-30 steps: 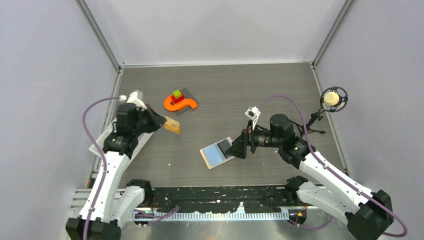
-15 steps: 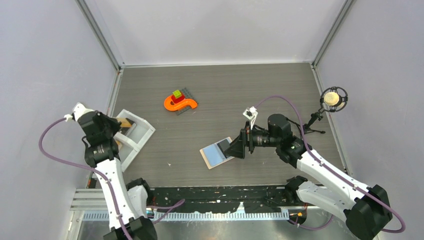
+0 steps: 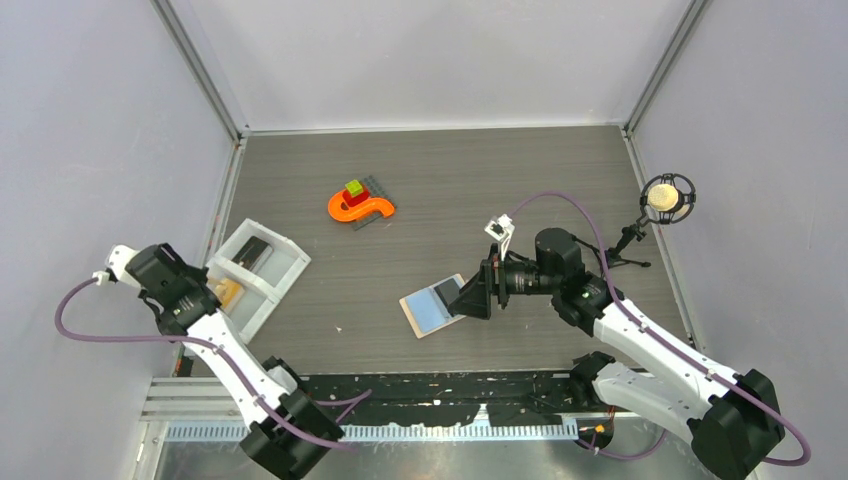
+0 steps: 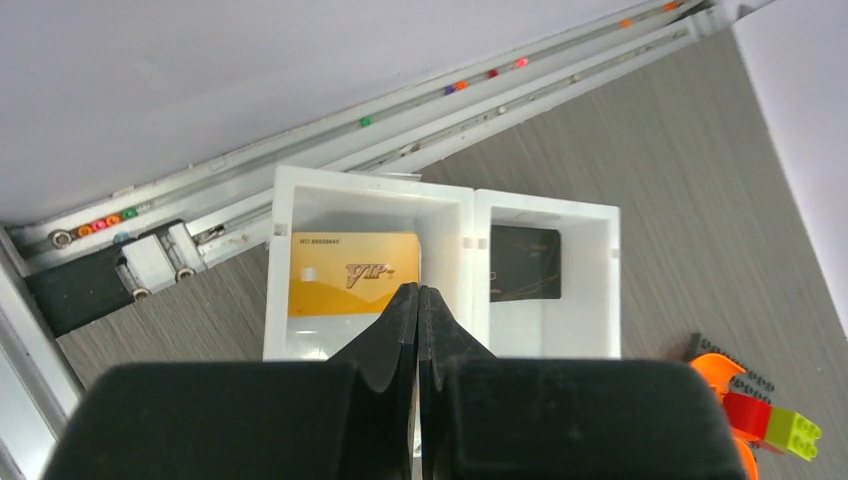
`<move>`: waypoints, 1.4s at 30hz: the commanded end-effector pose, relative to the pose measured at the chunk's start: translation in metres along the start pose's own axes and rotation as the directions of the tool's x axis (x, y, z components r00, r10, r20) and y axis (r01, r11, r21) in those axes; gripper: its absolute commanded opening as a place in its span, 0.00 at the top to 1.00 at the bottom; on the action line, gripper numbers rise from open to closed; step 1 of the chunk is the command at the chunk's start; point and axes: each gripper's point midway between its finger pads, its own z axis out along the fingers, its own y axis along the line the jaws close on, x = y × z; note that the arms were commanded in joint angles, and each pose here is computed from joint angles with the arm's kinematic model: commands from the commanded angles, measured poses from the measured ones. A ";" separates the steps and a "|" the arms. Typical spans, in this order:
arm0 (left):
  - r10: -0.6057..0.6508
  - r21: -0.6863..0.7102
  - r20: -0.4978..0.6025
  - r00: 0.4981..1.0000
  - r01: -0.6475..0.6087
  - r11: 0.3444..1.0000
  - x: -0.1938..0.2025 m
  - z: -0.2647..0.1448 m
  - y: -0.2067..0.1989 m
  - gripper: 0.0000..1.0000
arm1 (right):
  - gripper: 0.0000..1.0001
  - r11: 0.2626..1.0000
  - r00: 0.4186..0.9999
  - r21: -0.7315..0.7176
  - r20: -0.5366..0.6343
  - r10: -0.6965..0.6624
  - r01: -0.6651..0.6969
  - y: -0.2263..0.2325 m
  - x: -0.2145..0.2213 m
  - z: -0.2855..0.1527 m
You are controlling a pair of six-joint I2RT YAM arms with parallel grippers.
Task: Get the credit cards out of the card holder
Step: Place the credit card in the storage box.
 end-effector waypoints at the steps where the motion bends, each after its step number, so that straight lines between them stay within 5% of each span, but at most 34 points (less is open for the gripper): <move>1: -0.025 0.010 -0.037 0.999 0.025 1.000 0.006 0.015 0.002 1.00 | 0.05 1.000 1.000 -0.012 -0.003 -0.028 0.028 0.003 -0.004 -0.001; 17: -0.128 0.039 -0.120 0.984 0.134 0.990 0.021 0.051 -0.001 1.00 | 0.05 1.000 1.000 -0.004 0.000 -0.027 0.027 0.002 -0.004 -0.001; 42: -0.096 -0.055 -0.156 0.983 0.088 0.995 0.031 0.068 0.019 1.00 | 0.05 0.999 0.999 -0.009 0.006 -0.051 0.051 0.007 -0.008 -0.004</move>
